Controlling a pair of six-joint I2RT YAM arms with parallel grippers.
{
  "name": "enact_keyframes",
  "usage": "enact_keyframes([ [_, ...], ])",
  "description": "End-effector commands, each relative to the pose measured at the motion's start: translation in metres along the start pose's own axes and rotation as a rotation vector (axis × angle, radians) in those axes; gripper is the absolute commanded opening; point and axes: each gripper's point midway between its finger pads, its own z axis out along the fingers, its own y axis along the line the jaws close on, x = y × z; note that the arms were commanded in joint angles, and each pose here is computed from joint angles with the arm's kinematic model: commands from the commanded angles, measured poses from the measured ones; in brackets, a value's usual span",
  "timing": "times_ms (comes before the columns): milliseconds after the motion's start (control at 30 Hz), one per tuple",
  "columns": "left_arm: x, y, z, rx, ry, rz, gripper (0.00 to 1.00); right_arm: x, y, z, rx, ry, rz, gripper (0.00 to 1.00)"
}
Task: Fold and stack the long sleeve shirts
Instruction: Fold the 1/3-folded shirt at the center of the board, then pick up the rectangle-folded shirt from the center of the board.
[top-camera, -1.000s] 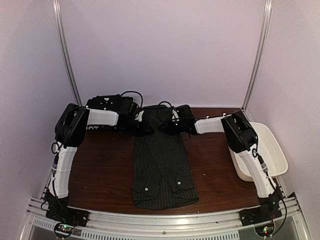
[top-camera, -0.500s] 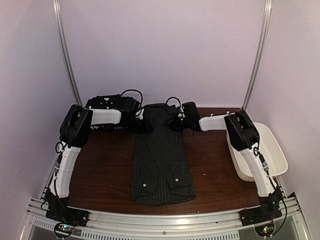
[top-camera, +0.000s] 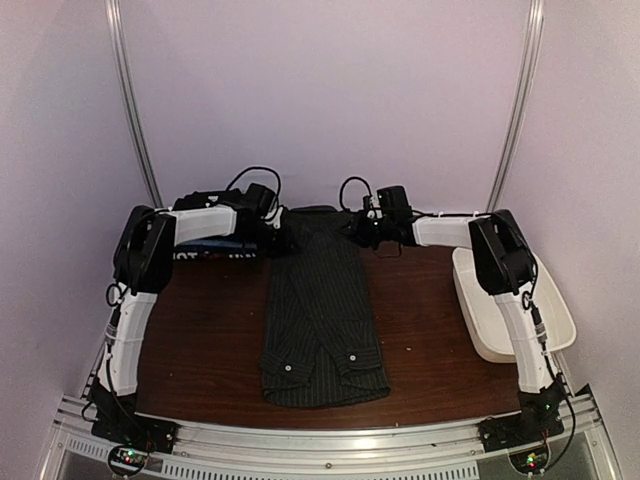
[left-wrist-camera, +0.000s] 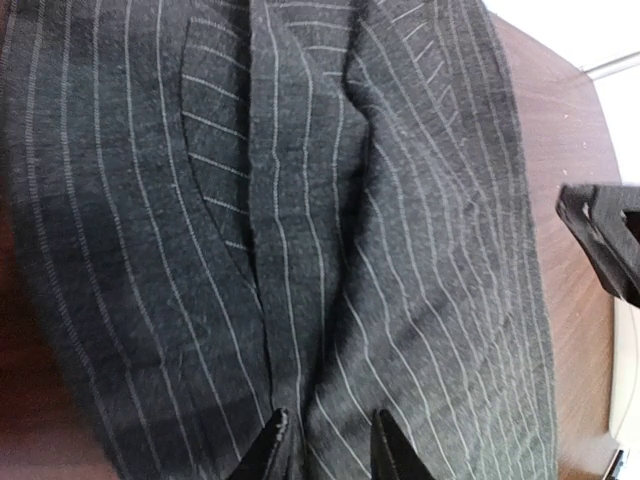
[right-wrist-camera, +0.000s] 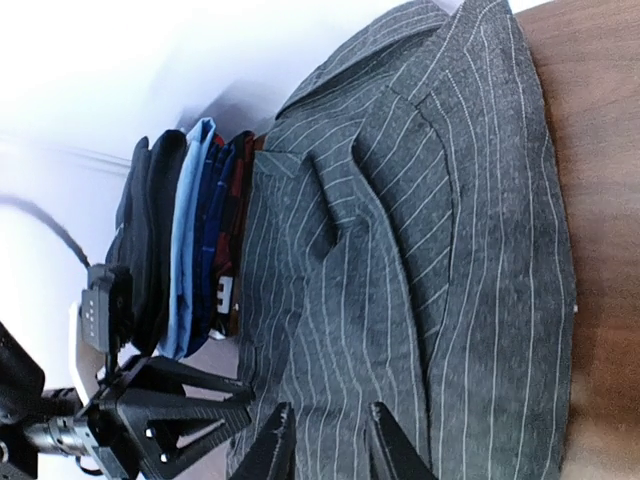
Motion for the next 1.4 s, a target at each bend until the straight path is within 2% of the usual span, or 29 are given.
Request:
enact_keyframes([
  [0,-0.021,-0.038,-0.066,0.028,-0.082,0.068,0.30,0.004,0.044,-0.053,-0.024,0.004,-0.144,0.28],
  [133,0.010,-0.044,-0.096,0.033,-0.070,0.049,0.31,0.035,0.042,-0.087,0.002,0.031,-0.185,0.33],
  [300,0.071,-0.034,-0.124,0.033,-0.035,-0.007,0.32,0.084,0.044,-0.127,0.007,0.075,-0.235,0.37],
  [367,0.106,-0.024,-0.130,0.024,0.001,-0.029,0.32,0.108,0.042,-0.139,0.018,0.106,-0.253,0.38],
  [533,0.161,-0.016,-0.152,0.023,0.019,-0.058,0.32,0.175,0.028,-0.169,0.038,0.193,-0.261,0.39],
  [800,0.235,0.004,-0.170,0.022,0.066,-0.144,0.35,0.241,0.009,-0.214,0.070,0.254,-0.248,0.40],
  [1033,0.271,-0.006,-0.167,0.107,0.103,-0.194,0.47,0.283,-0.006,-0.231,0.095,0.331,-0.242,0.44],
  [1167,0.277,-0.014,-0.164,0.146,0.111,-0.212,0.51,0.300,-0.016,-0.234,0.114,0.367,-0.235,0.47],
  [1367,0.296,-0.019,-0.152,0.137,0.180,-0.214,0.53,0.316,-0.027,-0.236,0.113,0.394,-0.199,0.49],
])
